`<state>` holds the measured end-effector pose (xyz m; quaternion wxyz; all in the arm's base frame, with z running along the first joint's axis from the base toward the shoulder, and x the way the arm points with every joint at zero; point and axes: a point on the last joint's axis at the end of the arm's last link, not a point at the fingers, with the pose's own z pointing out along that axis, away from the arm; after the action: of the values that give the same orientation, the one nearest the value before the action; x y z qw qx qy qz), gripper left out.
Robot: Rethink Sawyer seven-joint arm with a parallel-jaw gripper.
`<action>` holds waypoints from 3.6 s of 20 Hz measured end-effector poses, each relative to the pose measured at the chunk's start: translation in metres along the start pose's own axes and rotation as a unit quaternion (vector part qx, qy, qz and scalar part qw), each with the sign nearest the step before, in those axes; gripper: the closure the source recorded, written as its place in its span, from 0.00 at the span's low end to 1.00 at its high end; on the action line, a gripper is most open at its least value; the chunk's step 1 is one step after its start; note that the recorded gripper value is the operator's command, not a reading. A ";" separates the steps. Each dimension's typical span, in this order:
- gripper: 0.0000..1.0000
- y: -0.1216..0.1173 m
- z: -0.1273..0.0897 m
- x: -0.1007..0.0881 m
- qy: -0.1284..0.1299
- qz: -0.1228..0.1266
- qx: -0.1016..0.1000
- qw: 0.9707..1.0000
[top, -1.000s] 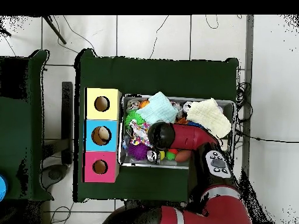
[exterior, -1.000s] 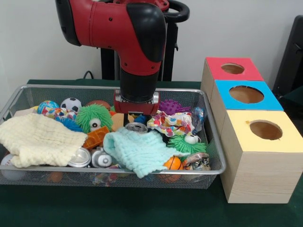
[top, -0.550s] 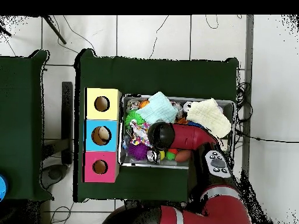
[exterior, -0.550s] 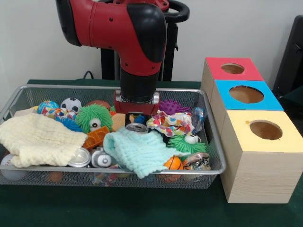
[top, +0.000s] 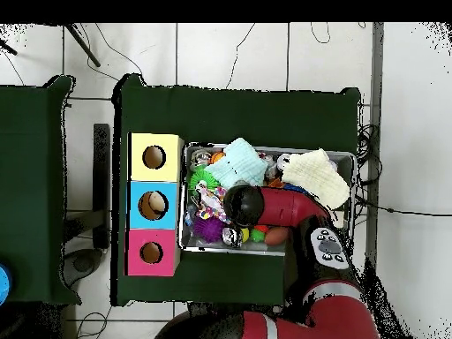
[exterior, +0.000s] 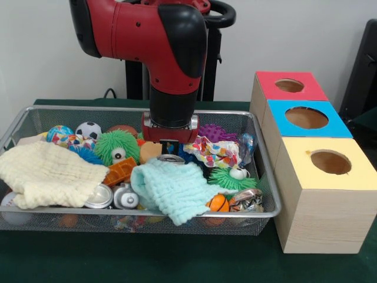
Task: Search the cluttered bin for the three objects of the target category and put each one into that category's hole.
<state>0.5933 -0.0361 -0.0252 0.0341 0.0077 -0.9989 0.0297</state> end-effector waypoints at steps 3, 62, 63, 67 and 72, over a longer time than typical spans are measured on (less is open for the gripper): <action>1.00 0.000 0.000 0.000 0.000 0.000 0.000 1.000; 1.00 -0.007 -0.037 0.005 -0.019 0.007 0.002 1.000; 1.00 -0.008 -0.037 0.006 -0.020 0.007 0.002 1.000; 1.00 -0.010 -0.036 0.010 -0.024 0.010 0.001 1.000; 1.00 -0.008 -0.035 0.016 -0.029 0.011 0.000 1.000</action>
<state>0.5801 -0.0427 0.0108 0.0045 -0.0022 -0.9996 0.0295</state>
